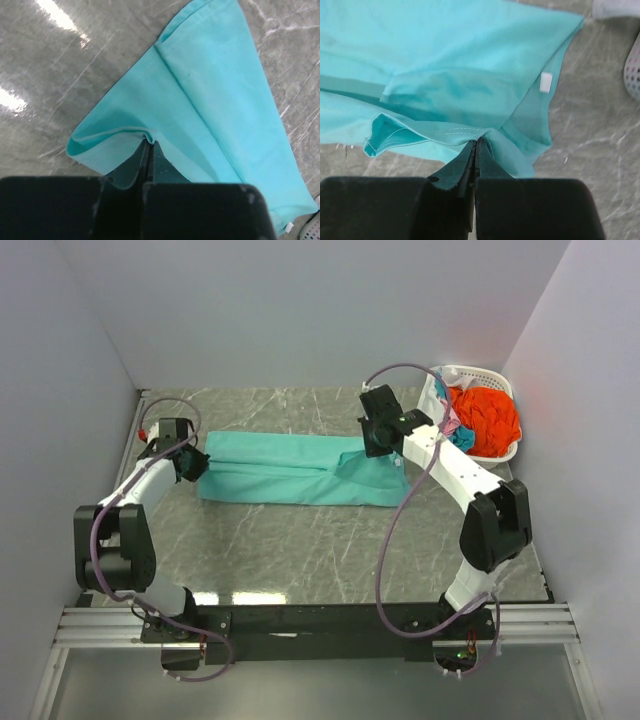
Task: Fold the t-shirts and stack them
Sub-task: Fold the tshirt
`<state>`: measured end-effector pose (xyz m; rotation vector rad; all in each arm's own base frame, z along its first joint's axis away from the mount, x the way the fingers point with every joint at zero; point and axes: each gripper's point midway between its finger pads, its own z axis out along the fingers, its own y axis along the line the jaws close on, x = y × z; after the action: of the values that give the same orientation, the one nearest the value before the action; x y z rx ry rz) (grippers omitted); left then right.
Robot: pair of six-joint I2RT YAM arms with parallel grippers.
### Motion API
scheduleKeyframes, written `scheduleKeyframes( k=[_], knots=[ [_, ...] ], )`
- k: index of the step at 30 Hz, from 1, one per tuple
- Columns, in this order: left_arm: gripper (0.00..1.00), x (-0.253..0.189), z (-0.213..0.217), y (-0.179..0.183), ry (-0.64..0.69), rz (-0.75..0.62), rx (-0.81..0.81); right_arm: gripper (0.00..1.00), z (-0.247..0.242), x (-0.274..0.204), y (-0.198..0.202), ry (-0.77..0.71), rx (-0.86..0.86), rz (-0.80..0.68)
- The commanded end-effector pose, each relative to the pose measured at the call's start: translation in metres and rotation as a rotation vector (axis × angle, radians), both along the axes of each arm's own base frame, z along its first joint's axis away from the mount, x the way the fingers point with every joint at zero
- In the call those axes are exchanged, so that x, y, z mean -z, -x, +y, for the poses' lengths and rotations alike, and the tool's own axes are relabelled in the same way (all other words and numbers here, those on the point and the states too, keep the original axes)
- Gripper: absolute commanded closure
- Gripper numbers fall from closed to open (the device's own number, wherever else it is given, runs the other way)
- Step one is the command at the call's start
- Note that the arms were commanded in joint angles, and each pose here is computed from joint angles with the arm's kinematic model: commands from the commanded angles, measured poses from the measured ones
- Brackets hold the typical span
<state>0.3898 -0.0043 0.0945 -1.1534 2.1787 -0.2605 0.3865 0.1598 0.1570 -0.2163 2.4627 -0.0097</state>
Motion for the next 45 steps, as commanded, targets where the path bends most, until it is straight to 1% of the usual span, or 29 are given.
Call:
scheduleKeyframes(
  k=[1,5,10,12,13,15,16,17,18,19,20,21,22,23,25,26,27,28,29,31,32,34,35,36,37,39,40,43,45],
  knots=[
    [0.99,-0.018,0.004,-0.026,-0.026,-0.074,0.013,1.0,-0.002,-0.019,-0.027,0.022,-0.028,-0.054],
    [0.99,-0.009,0.002,-0.041,-0.021,-0.06,0.026,1.0,-0.004,-0.011,-0.045,0.055,-0.008,-0.038],
    [0.99,0.0,0.011,-0.056,-0.052,-0.044,-0.009,1.0,-0.007,0.0,-0.063,0.063,0.002,-0.015],
    [0.99,0.002,0.012,-0.064,-0.058,-0.041,-0.017,1.0,-0.013,0.008,-0.072,0.092,0.026,-0.002],
    [0.98,0.003,0.014,-0.067,-0.062,-0.039,-0.022,1.0,-0.014,0.019,-0.075,0.107,0.034,0.021],
    [0.91,0.004,0.014,-0.075,-0.061,-0.041,-0.023,1.0,-0.019,0.021,-0.082,0.117,0.057,0.026],
    [0.86,0.003,0.015,-0.078,-0.062,-0.044,-0.026,0.98,-0.02,0.027,-0.085,0.125,0.061,0.039],
    [0.82,0.005,0.013,-0.082,-0.055,-0.041,-0.018,0.82,-0.02,0.025,-0.089,0.126,0.069,0.032],
    [0.58,0.005,0.012,-0.084,-0.052,-0.04,-0.015,0.66,-0.022,0.025,-0.091,0.133,0.076,0.031],
    [0.46,0.005,0.012,-0.085,-0.05,-0.04,-0.012,0.58,-0.022,0.027,-0.093,0.14,0.081,0.029],
    [0.36,0.003,0.01,-0.088,-0.044,-0.043,-0.005,0.52,-0.024,0.023,-0.094,0.144,0.091,0.025],
    [0.17,0.002,0.009,-0.088,-0.045,-0.041,-0.002,0.5,-0.025,0.021,-0.094,0.145,0.098,0.02],
    [0.05,-0.001,0.01,-0.088,-0.044,-0.047,0.0,0.49,-0.025,0.015,-0.092,0.133,0.109,0.011],
    [0.01,-0.004,0.009,-0.088,-0.044,-0.05,0.001,0.42,-0.025,0.017,-0.089,0.128,0.115,0.012],
    [0.0,-0.013,0.009,-0.087,-0.044,-0.065,0.0,0.4,-0.023,0.006,-0.08,0.082,0.118,-0.003],
    [0.0,-0.015,0.009,-0.087,-0.042,-0.07,0.003,0.38,-0.023,0.015,-0.073,0.074,0.117,0.013],
    [0.01,-0.02,0.006,-0.088,-0.032,-0.09,0.013,0.27,-0.022,0.015,-0.067,0.057,0.118,0.016],
    [0.01,-0.026,0.004,-0.089,-0.026,-0.107,0.025,0.21,-0.018,0.009,-0.061,0.024,0.108,0.011],
    [0.01,-0.029,0.002,-0.09,-0.021,-0.118,0.032,0.2,-0.02,0.02,-0.052,0.019,0.112,0.035],
    [0.01,-0.035,-0.008,-0.097,0.009,-0.139,0.073,0.18,-0.012,0.019,-0.042,-0.045,0.122,0.042],
    [0.01,-0.038,-0.015,-0.1,0.019,-0.15,0.099,0.15,0.001,0.033,-0.03,-0.101,0.089,0.082],
    [0.01,-0.041,-0.026,-0.114,0.033,-0.176,0.149,0.14,0.013,0.037,-0.021,-0.192,0.093,0.103],
    [0.0,-0.039,-0.028,-0.119,0.036,-0.178,0.165,0.13,0.023,0.048,-0.014,-0.252,0.078,0.126],
    [0.01,-0.038,-0.029,-0.124,0.039,-0.178,0.177,0.13,0.029,0.05,-0.01,-0.302,0.104,0.142],
    [0.01,-0.034,-0.047,-0.133,0.061,-0.173,0.225,0.12,0.034,0.052,-0.007,-0.338,0.109,0.156],
    [0.01,-0.026,-0.056,-0.143,0.083,-0.165,0.254,0.11,0.043,0.061,-0.002,-0.398,0.115,0.18],
    [0.01,-0.018,-0.059,-0.151,0.094,-0.156,0.267,0.11,0.043,0.064,-0.002,-0.405,0.127,0.184],
    [0.01,0.0,-0.069,-0.161,0.117,-0.131,0.302,0.11,0.04,0.073,-0.005,-0.396,0.161,0.178],
    [0.01,0.01,-0.072,-0.16,0.117,-0.107,0.308,0.11,0.035,0.077,-0.009,-0.382,0.183,0.18]
  ],
)
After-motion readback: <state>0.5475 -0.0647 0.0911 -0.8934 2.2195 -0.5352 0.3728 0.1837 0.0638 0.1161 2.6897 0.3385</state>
